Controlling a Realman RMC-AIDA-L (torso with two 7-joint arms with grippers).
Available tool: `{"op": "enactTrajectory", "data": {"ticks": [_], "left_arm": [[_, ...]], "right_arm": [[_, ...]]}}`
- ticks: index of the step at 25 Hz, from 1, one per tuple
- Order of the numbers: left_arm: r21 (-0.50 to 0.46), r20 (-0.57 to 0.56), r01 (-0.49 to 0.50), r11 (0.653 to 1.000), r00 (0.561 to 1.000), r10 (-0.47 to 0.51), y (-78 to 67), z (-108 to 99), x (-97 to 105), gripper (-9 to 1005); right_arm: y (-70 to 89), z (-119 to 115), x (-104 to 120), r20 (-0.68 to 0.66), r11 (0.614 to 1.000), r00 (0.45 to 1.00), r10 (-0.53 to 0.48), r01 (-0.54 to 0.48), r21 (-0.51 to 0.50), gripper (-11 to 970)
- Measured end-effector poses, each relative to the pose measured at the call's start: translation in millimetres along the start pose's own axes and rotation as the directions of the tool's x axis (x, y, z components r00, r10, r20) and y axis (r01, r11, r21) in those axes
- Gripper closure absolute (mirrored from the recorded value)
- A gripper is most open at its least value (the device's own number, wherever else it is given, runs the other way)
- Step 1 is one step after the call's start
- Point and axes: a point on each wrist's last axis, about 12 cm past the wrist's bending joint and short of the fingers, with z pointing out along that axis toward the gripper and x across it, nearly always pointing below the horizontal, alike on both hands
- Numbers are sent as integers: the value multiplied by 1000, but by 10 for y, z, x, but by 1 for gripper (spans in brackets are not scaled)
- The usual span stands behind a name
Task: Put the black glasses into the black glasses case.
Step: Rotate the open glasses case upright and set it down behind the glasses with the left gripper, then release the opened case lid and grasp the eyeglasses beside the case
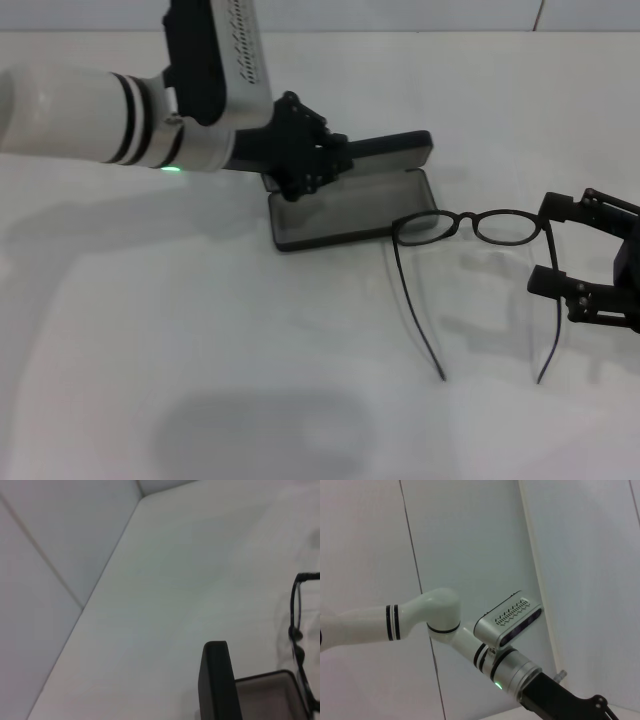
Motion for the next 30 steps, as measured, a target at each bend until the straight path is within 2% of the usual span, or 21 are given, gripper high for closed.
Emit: {"op": "enactTrajectory", "data": {"ticks": [5, 11, 19, 24, 26, 30], "left_arm": [[24, 30, -21, 1000, 999, 20, -54, 70, -94, 755], [30, 33, -24, 999, 999, 23, -65, 88, -109, 749], [3, 112, 71, 997, 991, -71, -52, 65, -133, 742], [-29, 174, 132, 991, 977, -125, -22, -52, -106, 560], [-41, 240, 192, 980, 955, -177, 23, -177, -83, 477], [29, 450, 363, 931, 827, -336, 84, -564, 46, 287]], "right_arm": [[5, -12, 5, 1, 1000, 1000, 1, -1, 4, 90], [3, -16, 3, 0, 1000, 1000, -1, 1, 4, 90], [-6, -14, -1, 4, 1000, 1000, -3, 3, 11, 90], [-8, -15, -4, 6, 1000, 1000, -4, 4, 12, 90], [-11, -19, -7, 5, 1000, 1000, -5, 5, 13, 90], [-31, -43, -19, 8, 1000, 1000, -9, 9, 30, 90]]}}
